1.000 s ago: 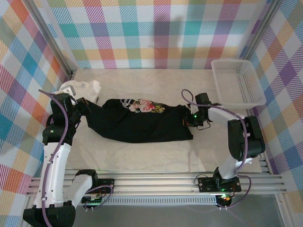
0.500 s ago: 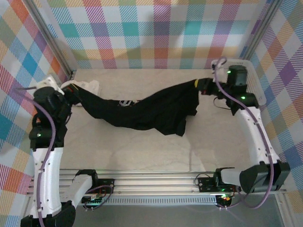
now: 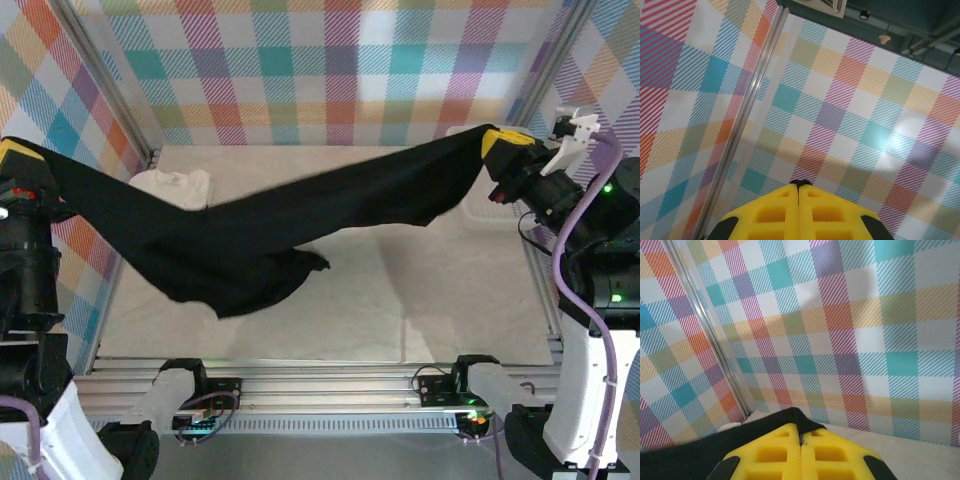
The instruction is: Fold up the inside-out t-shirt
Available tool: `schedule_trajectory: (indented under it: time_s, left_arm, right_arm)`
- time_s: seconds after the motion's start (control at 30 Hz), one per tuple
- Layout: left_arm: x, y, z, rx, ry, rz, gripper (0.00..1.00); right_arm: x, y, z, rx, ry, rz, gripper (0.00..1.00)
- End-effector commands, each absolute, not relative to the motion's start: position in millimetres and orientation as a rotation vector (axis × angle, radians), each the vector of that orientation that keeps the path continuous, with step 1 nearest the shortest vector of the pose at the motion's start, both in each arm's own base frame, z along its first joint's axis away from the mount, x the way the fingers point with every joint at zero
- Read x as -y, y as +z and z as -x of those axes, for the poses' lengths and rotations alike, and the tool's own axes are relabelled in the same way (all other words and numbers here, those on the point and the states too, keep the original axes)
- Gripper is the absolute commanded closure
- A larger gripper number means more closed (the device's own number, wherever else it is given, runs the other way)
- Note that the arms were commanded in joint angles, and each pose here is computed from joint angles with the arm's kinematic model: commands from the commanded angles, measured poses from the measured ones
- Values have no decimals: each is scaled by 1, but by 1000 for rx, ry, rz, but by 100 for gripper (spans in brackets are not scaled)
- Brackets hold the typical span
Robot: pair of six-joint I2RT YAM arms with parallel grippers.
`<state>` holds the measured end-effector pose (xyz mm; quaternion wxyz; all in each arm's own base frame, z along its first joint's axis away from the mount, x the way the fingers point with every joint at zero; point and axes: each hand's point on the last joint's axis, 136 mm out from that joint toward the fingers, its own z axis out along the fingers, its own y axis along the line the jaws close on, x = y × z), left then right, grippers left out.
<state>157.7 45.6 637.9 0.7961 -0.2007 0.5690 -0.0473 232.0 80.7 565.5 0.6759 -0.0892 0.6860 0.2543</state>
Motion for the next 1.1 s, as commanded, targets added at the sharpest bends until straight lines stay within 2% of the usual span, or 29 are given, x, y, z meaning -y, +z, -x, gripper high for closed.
schedule_trajectory:
  time_s: [0.0,0.2,0.3,0.4,0.6,0.93,1.07]
  left_arm:
    - [-58,578,-253,-1477,10,456,100]
    - [-62,547,-345,-1592,15,465,100]
    - [-60,561,-364,-1568,-15,465,100]
    - [-56,584,-363,-1520,-51,448,100]
    - [-48,634,-304,-1384,-87,406,100]
    - [-37,685,-168,-1159,-126,358,100]
    - [-37,703,-126,-1078,-108,346,100]
  right_arm:
    - [-76,520,-286,-1708,557,152,100]
    - [-76,503,-355,-1740,571,135,100]
    - [-75,513,-372,-1705,559,143,100]
    - [-74,531,-373,-1663,535,161,100]
    - [-71,560,-333,-1589,486,185,100]
    - [-64,604,-205,-1418,416,193,100]
    - [-64,623,-167,-1357,407,206,100]
